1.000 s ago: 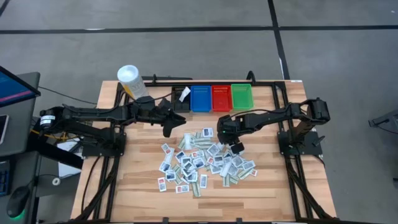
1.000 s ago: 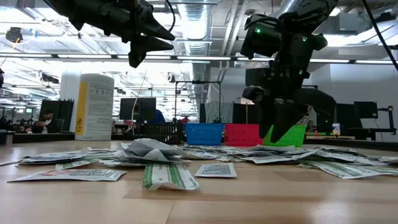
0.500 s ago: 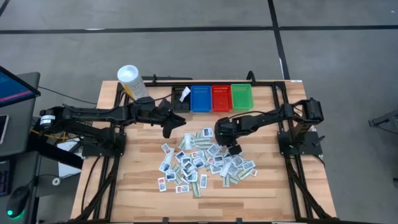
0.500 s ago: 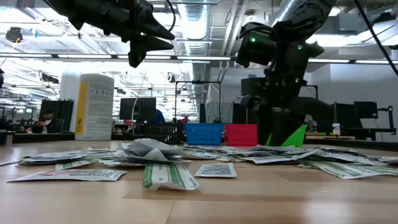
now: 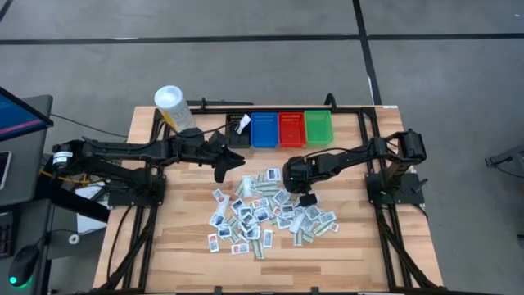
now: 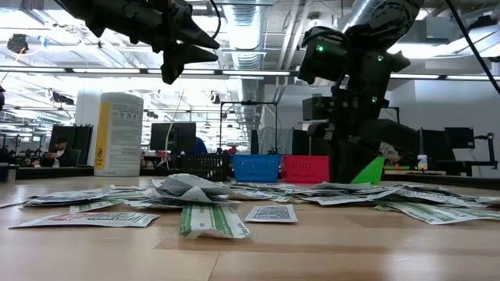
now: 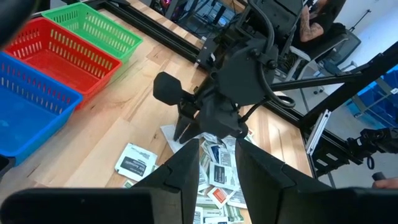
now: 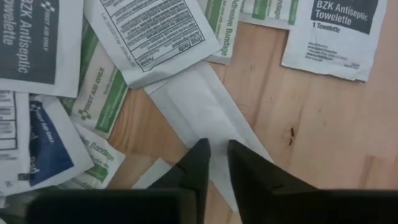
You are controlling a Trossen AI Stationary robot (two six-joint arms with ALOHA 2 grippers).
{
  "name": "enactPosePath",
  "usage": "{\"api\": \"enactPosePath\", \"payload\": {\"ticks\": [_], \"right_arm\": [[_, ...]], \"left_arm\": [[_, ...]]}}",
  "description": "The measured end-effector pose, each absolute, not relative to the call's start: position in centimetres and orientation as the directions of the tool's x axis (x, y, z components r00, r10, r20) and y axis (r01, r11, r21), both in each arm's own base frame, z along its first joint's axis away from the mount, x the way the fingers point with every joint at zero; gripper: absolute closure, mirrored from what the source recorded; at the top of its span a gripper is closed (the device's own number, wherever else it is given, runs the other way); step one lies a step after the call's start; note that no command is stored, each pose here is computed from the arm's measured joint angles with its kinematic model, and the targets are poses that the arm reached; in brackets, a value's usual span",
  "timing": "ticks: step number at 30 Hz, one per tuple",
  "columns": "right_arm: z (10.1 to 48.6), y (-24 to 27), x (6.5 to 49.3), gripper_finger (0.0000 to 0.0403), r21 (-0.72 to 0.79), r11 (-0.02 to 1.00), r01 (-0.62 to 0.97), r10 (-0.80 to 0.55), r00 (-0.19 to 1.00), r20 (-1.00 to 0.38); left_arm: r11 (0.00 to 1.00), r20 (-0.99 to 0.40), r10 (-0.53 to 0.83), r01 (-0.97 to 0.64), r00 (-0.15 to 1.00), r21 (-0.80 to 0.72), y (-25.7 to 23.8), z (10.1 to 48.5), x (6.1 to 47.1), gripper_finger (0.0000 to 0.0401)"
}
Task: Pick & Place First Aid Supplies
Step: Put the green bandage pack in the black bin
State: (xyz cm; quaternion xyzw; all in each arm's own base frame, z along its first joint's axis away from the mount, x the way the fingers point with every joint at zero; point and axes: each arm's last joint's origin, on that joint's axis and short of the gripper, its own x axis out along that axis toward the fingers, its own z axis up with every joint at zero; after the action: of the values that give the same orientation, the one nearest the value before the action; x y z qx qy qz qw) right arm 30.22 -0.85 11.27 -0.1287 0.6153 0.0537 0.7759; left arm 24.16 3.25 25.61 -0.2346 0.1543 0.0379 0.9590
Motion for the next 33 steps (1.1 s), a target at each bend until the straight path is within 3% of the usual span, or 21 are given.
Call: {"api": "enactPosePath", "payload": {"ticks": [5, 14, 23, 29, 33], "right_arm": [[11.3, -0.8, 30.2, 0.0398, -0.124, 0.97, -0.21, -0.073, 0.233, -0.97], [11.3, -1.3, 30.3, 0.0349, -0.041, 0.999, 0.016, -0.044, 0.251, -0.967], [11.6, -2.3, 31.2, 0.0323, 0.077, 0.962, 0.264, -0.021, 0.349, -0.937], [11.9, -2.6, 31.6, 0.03, 0.115, 0.952, 0.282, 0.0, 0.375, -0.927], [12.6, -2.3, 32.4, 0.0278, 0.132, 0.971, 0.198, 0.044, 0.395, -0.918]], "left_arm": [[0.887, -0.312, 0.0, -0.145, 0.95, -0.439, 3.2, 25.6, 24.2, 0.0297], [0.886, -0.312, 0.0, -0.145, 0.95, -0.441, 3.2, 25.6, 24.2, 0.0297], [0.887, -0.312, 0.001, -0.144, 0.95, -0.438, 3.2, 25.6, 24.2, 0.0297], [0.888, -0.312, 0.001, -0.144, 0.95, -0.438, 3.2, 25.6, 24.2, 0.0297], [0.89, -0.312, 0.001, -0.143, 0.95, -0.433, 3.2, 25.6, 24.2, 0.0297]]}}
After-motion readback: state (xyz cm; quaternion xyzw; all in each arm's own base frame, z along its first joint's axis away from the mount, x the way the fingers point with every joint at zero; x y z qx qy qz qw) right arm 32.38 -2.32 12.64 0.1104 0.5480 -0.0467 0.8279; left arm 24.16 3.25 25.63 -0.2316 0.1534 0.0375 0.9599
